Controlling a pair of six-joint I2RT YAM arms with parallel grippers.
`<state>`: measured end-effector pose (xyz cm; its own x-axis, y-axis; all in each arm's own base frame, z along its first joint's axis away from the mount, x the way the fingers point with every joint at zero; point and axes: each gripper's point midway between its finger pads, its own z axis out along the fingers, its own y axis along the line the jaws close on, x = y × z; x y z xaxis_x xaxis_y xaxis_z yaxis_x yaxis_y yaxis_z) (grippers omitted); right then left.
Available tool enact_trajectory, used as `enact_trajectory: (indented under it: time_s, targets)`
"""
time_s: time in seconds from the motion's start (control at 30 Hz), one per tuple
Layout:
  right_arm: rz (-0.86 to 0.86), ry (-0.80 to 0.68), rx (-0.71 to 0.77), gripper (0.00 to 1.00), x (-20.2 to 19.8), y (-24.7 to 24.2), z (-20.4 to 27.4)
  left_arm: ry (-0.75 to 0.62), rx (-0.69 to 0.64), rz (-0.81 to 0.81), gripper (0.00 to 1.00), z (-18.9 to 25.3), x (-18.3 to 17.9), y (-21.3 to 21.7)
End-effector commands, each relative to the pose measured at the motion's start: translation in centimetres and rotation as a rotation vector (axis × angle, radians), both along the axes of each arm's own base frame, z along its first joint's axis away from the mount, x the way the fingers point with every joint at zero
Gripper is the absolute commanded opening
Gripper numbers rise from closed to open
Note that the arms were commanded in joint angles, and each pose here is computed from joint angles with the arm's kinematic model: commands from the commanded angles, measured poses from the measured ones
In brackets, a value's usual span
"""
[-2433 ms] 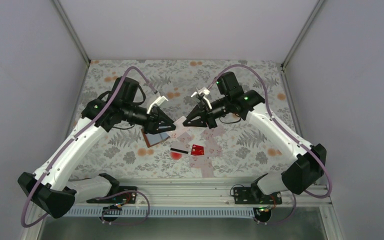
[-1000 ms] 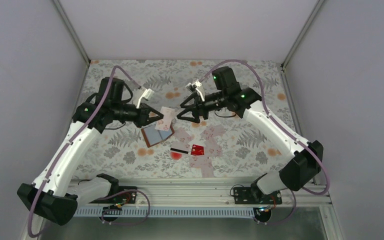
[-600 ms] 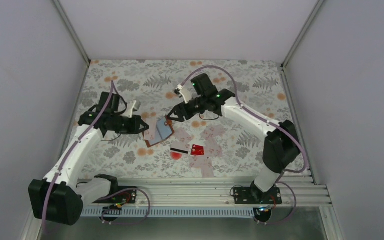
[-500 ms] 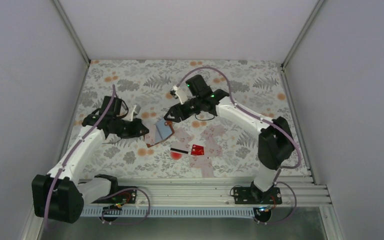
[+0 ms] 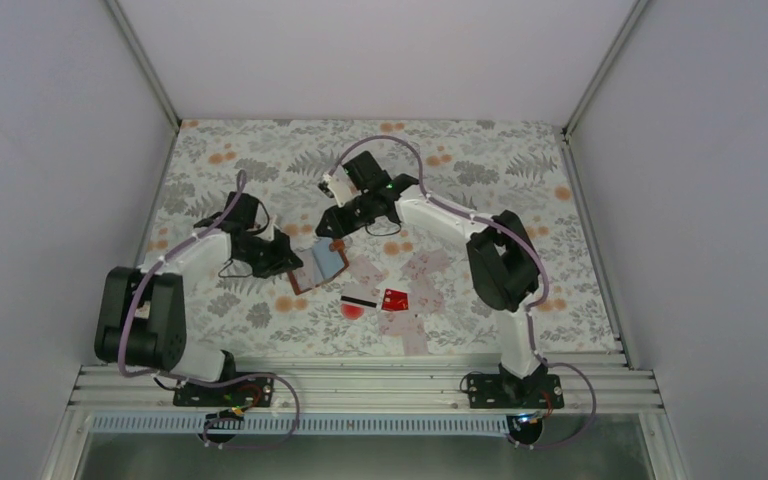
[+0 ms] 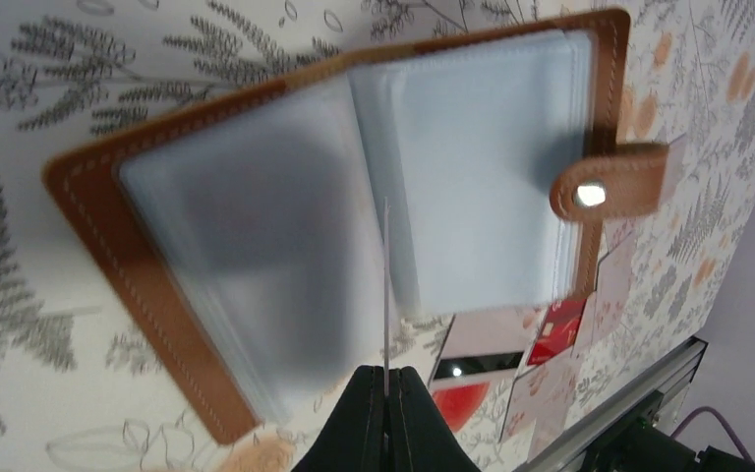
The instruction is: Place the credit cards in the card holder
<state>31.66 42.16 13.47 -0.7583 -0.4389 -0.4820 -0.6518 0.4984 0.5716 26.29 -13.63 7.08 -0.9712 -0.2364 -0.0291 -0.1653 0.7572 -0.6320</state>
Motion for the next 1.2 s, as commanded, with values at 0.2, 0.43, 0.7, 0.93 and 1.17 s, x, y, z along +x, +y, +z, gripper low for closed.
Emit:
enact_trajectory:
  time_s: [0.2, 0.43, 0.7, 0.93, 1.17]
  targets:
    - [-0.018, 0.038, -0.117, 0.11, 1.4, -1.2, -5.3, -0.013, -0.057, 0.008, 0.02, -0.4, 3.7, -1.0]
    - [-0.027, 0.067, -0.160, 0.08, 1.9, -2.8, -8.0, 0.013, -0.057, 0.014, 0.02, -1.2, 4.0, -1.1]
    - [-0.012, 0.100, -0.170, 0.06, 1.4, -3.6, -9.8, 0.035, -0.052, 0.025, 0.02, -1.7, 3.9, -1.1]
    - [0.013, 0.121, -0.183, 0.04, 0.5, -4.3, -11.4, 0.054, -0.058, 0.015, 0.02, -1.9, 3.9, -1.8]
    - [0.026, 0.130, -0.192, 0.04, -0.2, -4.8, -12.3, 0.086, -0.017, 0.020, 0.02, -2.9, 3.6, -2.2]
